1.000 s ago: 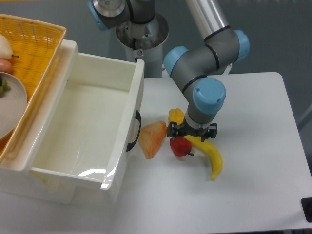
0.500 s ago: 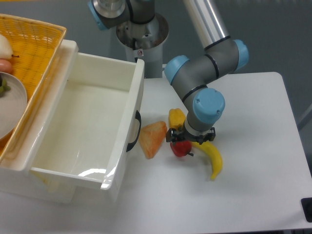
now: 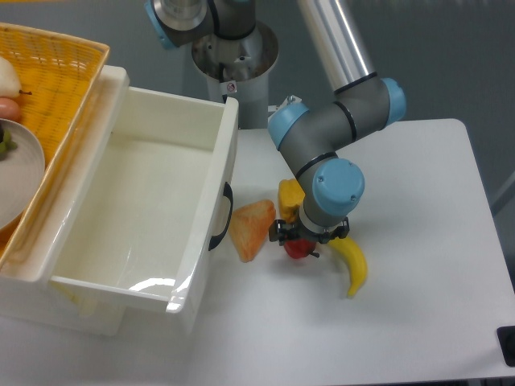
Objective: Pick up the red pepper
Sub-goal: 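Close the gripper around the red bell pepper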
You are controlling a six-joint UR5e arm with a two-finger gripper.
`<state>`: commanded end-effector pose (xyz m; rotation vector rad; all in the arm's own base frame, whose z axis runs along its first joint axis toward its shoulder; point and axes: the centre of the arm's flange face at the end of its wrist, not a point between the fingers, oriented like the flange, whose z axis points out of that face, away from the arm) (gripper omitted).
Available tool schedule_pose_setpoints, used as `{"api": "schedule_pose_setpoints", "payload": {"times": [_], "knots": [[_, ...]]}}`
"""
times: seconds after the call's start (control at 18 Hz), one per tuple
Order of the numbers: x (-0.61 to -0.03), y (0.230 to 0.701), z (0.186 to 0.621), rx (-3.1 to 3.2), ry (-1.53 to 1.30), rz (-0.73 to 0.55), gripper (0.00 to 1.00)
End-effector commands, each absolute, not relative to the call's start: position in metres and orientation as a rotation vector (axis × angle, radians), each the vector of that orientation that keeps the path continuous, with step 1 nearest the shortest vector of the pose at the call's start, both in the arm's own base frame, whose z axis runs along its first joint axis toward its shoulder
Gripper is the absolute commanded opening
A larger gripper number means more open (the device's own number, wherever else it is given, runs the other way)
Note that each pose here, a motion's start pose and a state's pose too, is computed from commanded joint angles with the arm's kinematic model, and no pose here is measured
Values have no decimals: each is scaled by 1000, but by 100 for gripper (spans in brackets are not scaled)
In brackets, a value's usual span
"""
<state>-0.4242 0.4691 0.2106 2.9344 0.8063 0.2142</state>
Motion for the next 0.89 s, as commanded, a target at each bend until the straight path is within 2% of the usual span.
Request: {"api": "schedule_pose_setpoints", "payload": {"times": [0.72,0.89], "knots": [[-425,470,203,2930,800,221,100],[-424,470,203,2928,795,224,97]]}}
